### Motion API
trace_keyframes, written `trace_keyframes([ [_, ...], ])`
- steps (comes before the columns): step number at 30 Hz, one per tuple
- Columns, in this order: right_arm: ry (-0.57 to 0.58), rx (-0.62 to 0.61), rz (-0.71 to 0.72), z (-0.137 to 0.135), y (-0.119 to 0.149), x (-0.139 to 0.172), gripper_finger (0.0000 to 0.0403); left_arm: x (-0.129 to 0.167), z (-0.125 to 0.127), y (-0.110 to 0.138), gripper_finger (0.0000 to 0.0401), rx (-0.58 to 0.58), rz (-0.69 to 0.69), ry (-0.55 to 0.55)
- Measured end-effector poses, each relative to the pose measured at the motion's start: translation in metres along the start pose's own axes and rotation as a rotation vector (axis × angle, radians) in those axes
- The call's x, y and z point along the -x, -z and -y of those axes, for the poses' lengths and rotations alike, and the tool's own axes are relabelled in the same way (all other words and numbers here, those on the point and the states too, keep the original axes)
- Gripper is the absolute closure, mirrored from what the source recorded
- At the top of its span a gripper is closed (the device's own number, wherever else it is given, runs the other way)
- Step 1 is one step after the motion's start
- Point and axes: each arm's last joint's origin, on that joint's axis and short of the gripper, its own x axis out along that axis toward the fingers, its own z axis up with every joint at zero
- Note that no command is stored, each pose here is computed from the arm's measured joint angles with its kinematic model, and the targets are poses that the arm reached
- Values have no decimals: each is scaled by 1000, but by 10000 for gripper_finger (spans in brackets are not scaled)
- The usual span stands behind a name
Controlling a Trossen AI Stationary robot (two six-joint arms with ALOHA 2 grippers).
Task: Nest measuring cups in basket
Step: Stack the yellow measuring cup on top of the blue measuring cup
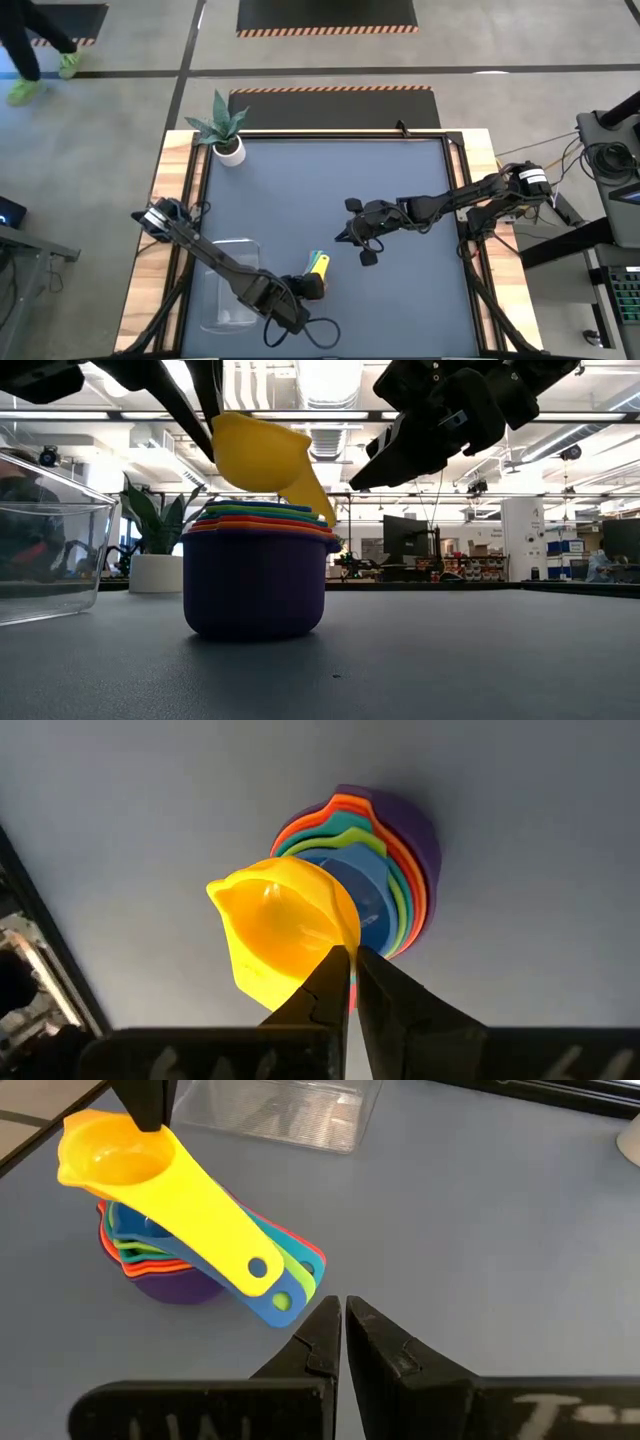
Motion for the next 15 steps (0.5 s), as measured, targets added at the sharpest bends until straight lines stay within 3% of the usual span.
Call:
trace_keyframes([
  [15, 0, 1, 0, 0, 0, 0, 394, -4, -3, 6, 384, 85, 15, 33],
])
